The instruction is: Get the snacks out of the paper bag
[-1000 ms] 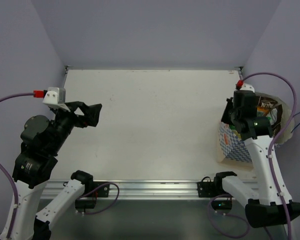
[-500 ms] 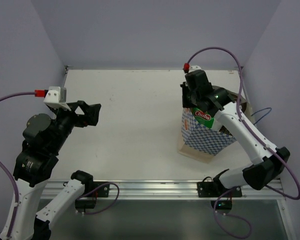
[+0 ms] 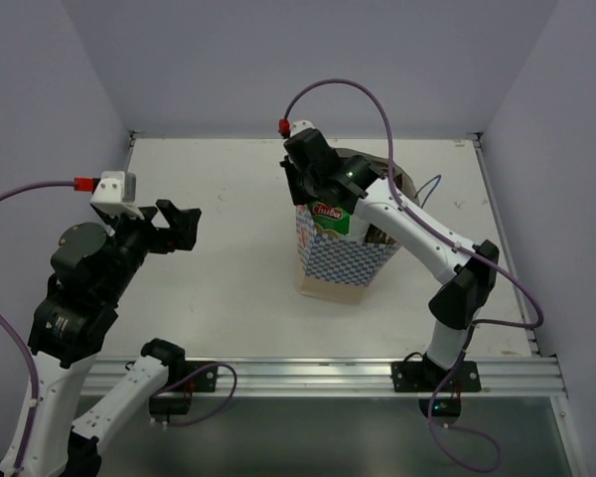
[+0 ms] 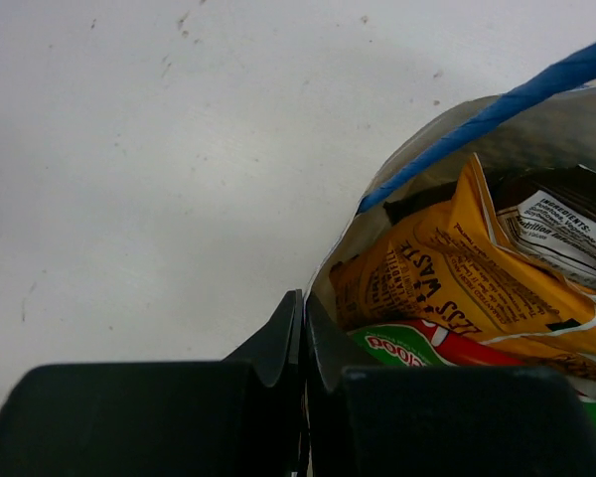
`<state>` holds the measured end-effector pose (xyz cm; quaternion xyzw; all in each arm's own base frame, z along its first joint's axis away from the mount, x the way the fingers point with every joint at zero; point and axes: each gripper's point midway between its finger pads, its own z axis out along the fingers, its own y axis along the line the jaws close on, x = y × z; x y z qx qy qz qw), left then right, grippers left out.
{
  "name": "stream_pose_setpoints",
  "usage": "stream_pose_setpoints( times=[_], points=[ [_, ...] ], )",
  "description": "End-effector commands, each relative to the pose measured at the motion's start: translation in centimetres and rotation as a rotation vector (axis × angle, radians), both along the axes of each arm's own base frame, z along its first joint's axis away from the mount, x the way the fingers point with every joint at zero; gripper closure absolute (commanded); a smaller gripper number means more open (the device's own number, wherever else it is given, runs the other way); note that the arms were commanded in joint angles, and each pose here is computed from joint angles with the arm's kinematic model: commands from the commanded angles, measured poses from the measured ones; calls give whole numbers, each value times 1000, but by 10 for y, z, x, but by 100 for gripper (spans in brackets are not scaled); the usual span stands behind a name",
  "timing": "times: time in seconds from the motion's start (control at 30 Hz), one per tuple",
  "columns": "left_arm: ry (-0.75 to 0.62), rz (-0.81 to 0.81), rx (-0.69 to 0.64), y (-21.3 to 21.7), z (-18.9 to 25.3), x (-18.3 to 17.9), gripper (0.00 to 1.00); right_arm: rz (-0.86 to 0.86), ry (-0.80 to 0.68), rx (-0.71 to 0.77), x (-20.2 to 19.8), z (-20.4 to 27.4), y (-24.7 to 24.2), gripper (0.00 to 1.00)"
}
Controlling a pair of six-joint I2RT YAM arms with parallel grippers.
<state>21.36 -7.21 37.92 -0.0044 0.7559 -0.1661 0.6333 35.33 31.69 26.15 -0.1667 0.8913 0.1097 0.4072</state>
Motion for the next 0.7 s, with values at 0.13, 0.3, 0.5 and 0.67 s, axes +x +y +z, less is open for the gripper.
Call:
stream_pose_setpoints(
  times=[0.13,0.3,0.5,0.67],
  points=[
    [48,-62,-10,-13,-5,-2,0,53,-77,88,-10,41,26,85],
    [35,-92,-27,-19,5,-1,0,34,-80,141,-27,71,10,42],
    [45,-148,-40,-33,10,4,0,31,-114,230,-57,121,-18,5],
    [68,-251,-47,-57,21,14,0,44,-168,329,-86,160,-44,1]
  ],
)
